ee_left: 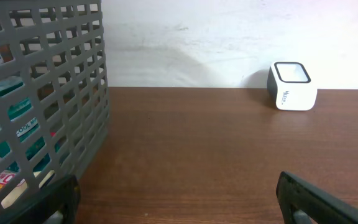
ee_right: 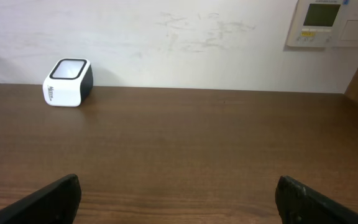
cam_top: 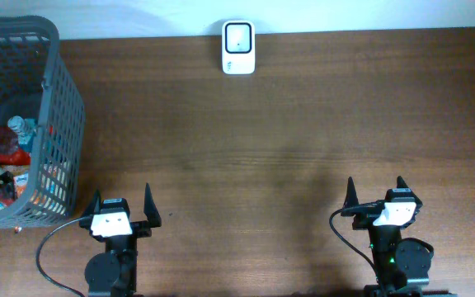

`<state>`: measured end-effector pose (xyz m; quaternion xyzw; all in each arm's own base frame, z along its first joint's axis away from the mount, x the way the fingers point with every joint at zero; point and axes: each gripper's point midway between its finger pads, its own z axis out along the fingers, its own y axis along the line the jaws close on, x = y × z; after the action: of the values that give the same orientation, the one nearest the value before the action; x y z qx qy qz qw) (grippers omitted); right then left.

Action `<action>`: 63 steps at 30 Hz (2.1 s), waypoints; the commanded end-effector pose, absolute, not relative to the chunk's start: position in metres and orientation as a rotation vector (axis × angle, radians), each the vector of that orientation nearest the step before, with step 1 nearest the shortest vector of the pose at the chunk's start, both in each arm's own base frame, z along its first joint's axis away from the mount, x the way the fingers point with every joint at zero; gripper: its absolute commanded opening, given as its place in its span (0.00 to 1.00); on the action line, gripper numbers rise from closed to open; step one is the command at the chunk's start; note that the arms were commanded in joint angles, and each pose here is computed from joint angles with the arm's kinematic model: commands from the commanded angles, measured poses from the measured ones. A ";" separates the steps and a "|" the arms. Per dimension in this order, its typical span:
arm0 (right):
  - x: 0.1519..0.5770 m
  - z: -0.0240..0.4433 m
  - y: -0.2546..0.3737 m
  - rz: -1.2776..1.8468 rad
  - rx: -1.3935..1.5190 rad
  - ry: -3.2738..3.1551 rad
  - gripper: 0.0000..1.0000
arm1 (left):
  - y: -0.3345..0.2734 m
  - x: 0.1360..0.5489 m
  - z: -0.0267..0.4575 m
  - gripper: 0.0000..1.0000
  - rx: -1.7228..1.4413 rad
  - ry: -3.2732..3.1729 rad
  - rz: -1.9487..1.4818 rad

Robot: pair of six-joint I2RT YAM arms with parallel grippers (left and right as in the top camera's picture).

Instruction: Scan the item barcode

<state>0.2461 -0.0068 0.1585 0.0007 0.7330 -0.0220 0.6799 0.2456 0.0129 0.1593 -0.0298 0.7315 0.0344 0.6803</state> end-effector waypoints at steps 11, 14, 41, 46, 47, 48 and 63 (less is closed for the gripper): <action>0.246 0.155 -0.011 -0.068 0.020 1.651 0.98 | 0.012 0.245 0.158 0.99 -0.048 1.643 0.082; 0.246 0.155 -0.011 -0.068 0.020 1.651 0.99 | 0.012 0.245 0.158 0.99 -0.048 1.643 0.082; 0.246 0.155 -0.011 -0.068 0.020 1.651 0.99 | 0.012 0.245 0.158 0.99 -0.048 1.643 0.082; 0.246 0.155 -0.011 -0.068 0.020 1.651 0.98 | 0.012 0.245 0.158 0.99 -0.048 1.643 0.082; 0.246 0.155 -0.011 -0.068 0.020 1.652 0.99 | 0.012 0.245 0.158 0.99 -0.048 1.643 0.082; 0.246 0.155 -0.011 -0.068 0.020 1.651 0.98 | 0.012 0.245 0.158 0.99 -0.048 1.643 0.082; 0.246 0.155 -0.011 -0.068 0.020 1.651 0.98 | 0.022 0.245 0.160 0.99 -0.092 1.634 0.128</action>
<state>0.2461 -0.0068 0.1585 0.0008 0.7330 -0.0218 0.6799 0.2455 0.0139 0.1595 -0.0319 0.7312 0.0366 0.6805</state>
